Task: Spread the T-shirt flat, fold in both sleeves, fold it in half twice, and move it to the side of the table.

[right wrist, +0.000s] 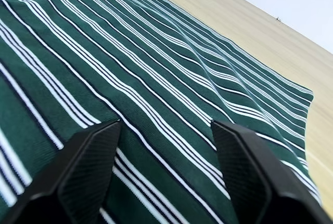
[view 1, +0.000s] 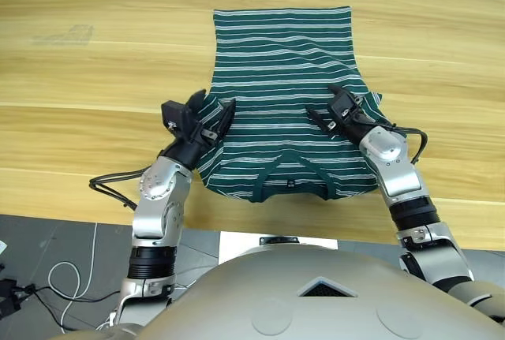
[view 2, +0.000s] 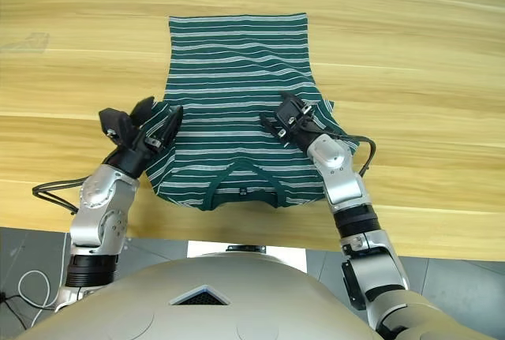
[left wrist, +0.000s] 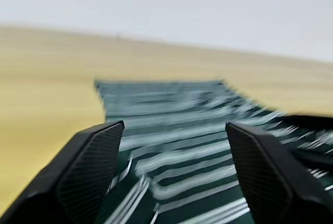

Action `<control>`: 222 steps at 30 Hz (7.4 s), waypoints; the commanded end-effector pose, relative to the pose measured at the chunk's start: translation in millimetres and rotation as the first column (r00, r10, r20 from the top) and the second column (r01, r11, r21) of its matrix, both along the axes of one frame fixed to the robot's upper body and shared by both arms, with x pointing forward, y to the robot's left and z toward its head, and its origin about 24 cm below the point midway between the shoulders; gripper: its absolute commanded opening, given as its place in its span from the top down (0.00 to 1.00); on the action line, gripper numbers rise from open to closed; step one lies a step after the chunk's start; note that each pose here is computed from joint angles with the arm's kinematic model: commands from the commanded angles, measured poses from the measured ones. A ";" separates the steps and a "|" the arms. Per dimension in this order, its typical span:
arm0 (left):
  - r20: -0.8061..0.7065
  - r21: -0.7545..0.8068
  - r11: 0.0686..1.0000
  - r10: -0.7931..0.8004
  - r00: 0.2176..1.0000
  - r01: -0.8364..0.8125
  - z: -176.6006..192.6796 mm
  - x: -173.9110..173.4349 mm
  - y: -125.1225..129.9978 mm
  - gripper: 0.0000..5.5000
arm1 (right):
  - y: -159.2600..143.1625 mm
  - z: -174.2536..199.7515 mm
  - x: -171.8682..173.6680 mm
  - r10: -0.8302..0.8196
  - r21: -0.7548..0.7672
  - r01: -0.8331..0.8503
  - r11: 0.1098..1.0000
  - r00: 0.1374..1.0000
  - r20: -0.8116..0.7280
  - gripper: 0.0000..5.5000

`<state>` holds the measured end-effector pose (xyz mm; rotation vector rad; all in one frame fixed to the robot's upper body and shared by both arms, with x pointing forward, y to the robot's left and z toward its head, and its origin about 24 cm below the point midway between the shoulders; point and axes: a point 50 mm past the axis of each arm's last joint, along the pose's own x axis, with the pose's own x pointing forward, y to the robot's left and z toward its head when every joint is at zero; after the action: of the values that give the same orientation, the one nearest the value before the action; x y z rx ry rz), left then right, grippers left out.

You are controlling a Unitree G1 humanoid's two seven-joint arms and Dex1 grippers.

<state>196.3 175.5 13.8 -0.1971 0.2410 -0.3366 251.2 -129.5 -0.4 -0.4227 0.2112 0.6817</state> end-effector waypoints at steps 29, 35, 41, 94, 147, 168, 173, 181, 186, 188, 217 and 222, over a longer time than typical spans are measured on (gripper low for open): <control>-0.052 0.068 0.903 0.427 0.903 -0.423 -9.8 -16.7 58.6 0.34 | -2.4 -21.7 -14.1 -0.083 0.019 0.084 0.996 0.995 -0.060 0.42; 0.111 -0.020 0.851 0.523 0.845 -0.525 18.2 7.1 78.9 0.34 | 3.0 -23.7 -32.7 -0.230 0.120 0.252 0.960 0.959 -0.167 0.42; 0.137 -0.099 0.847 0.532 0.836 -0.523 22.7 4.6 67.6 0.34 | -8.6 -13.2 -43.5 -0.494 0.187 0.563 0.805 0.811 -0.315 0.42; 0.190 -0.224 0.888 0.444 0.875 -0.402 13.0 24.6 21.7 0.34 | 17.2 44.1 58.5 -0.320 -0.010 0.322 0.947 0.936 -0.147 0.42; -0.022 1.000 0.001 -0.512 0.859 0.027 31.0 -88.7 95.9 0.34 | -123.8 152.6 11.6 -0.581 0.284 0.587 0.758 0.411 0.702 0.42; -0.108 0.994 -0.066 -0.789 0.605 0.091 -2.2 -11.9 38.3 0.34 | -101.6 147.2 1.3 -0.576 0.305 0.553 0.775 0.422 0.700 0.42; -0.121 0.992 -0.087 -0.799 0.589 0.086 -5.5 0.4 39.7 0.34 | -98.5 144.0 -0.1 -0.585 0.317 0.549 0.773 0.426 0.690 0.42; -0.133 0.991 -0.102 -0.790 0.598 0.086 -13.3 8.8 41.7 0.34 | -97.7 139.3 -1.0 -0.602 0.331 0.552 0.765 0.432 0.672 0.42; -0.137 0.990 -0.103 -0.791 0.596 0.091 -17.2 6.9 41.9 0.38 | -97.8 140.2 -1.4 -0.613 0.347 0.548 0.761 0.433 0.661 0.42; -0.142 0.990 -0.103 -0.790 0.596 0.100 -18.9 4.9 42.6 0.45 | -98.0 139.8 -1.5 -0.618 0.353 0.548 0.758 0.434 0.655 0.42; -0.117 0.993 -0.068 -0.756 0.644 0.101 -29.8 -3.0 44.2 1.00 | -95.4 137.7 2.5 -0.628 0.381 0.523 0.763 0.459 0.628 0.42; -0.010 0.991 0.084 -0.741 0.671 0.108 -26.9 -13.4 35.0 1.00 | -93.7 137.2 5.5 -0.628 0.383 0.519 0.765 0.465 0.624 0.42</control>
<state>212.0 217.6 13.4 1.4220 -0.1962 -0.7176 253.6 -224.7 136.9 -0.4419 -0.4624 -0.2099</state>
